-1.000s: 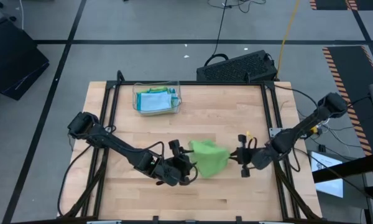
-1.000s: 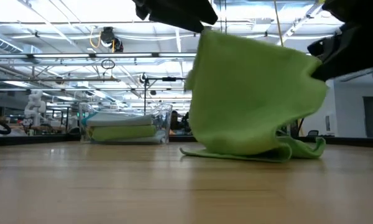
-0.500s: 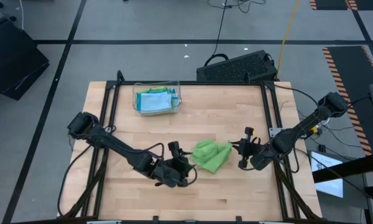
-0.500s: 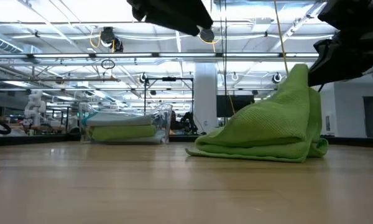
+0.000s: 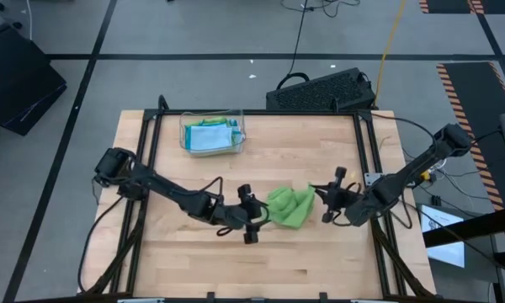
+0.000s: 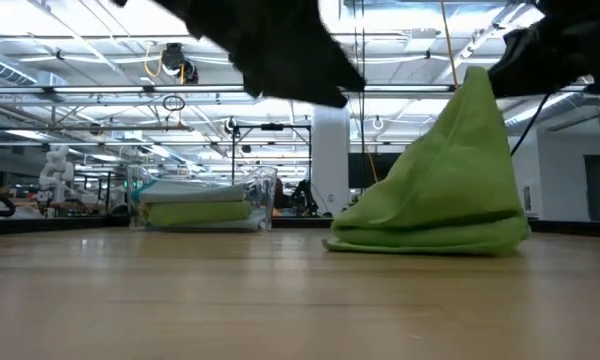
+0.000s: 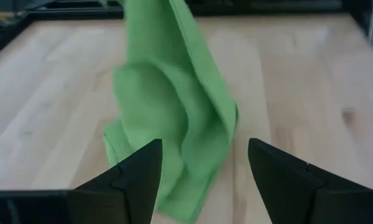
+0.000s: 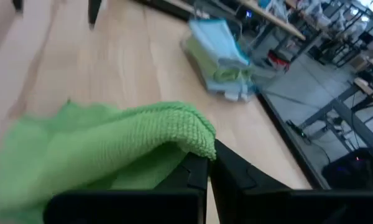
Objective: Fold microfiber towels
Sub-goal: Fold the green microfiber cloth
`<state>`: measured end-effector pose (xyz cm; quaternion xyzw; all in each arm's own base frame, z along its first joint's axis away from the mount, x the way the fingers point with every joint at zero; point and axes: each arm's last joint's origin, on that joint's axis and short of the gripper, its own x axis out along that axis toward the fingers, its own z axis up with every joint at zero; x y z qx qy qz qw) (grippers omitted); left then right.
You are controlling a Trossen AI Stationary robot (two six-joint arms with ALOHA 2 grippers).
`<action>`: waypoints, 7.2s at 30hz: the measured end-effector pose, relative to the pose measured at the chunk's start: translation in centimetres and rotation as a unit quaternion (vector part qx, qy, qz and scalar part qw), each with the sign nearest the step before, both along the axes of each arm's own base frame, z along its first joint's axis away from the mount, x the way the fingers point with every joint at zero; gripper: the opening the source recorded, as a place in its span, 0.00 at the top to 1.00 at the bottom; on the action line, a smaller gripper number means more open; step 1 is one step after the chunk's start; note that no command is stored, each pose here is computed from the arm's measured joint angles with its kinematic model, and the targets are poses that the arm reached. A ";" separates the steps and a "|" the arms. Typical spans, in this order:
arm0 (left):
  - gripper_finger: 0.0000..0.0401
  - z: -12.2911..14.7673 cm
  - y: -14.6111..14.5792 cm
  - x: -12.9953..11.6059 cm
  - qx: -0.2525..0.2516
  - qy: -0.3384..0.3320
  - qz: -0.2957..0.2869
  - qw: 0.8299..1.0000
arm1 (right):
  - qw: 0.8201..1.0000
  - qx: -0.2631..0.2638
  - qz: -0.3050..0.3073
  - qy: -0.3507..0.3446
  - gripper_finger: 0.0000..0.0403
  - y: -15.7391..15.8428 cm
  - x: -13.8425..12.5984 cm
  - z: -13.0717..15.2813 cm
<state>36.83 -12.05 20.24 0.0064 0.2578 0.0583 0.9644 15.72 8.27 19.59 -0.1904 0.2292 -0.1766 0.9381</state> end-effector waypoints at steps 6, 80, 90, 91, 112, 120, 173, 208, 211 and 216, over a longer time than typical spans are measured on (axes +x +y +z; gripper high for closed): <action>0.40 -3.8 -0.1 0.0 0.069 0.007 -0.046 0.997 | 0.999 0.013 0.005 -0.029 0.99 -0.4 -0.5 1.2; 0.98 -2.3 -1.9 1.4 0.244 0.098 0.040 0.964 | 0.994 0.098 0.047 0.003 0.99 -0.3 -0.9 0.7; 0.99 -0.6 -1.7 -1.9 0.247 0.108 0.178 0.946 | 0.991 0.114 0.071 0.016 0.97 0.4 -0.2 0.2; 0.99 -0.6 -1.6 -2.1 0.249 0.107 0.193 0.943 | 0.990 0.113 0.079 0.025 0.95 0.5 0.0 -0.1; 0.97 -1.2 -0.5 -2.7 0.222 0.139 0.221 0.939 | 0.934 0.255 0.195 0.155 0.63 2.8 1.2 -3.1; 0.98 -1.2 -0.5 -2.7 0.220 0.139 0.223 0.940 | 0.932 0.282 0.151 0.168 0.63 3.3 1.2 -4.1; 0.99 -1.5 -0.7 -2.6 0.188 0.192 0.145 0.952 | 0.940 0.237 0.181 0.166 0.99 2.2 2.9 -4.5; 0.68 -5.4 -2.8 -5.1 0.390 0.213 -0.002 0.896 | 0.956 0.202 0.140 0.162 0.99 1.7 2.8 -4.7; 0.60 -6.1 -2.4 -4.9 0.408 0.230 -0.010 0.884 | 0.956 0.202 0.140 0.162 0.99 1.7 2.8 -4.7; 0.50 -7.6 -1.1 -3.6 0.455 0.254 -0.021 0.853 | 0.955 0.203 0.142 0.162 0.99 1.7 2.8 -4.7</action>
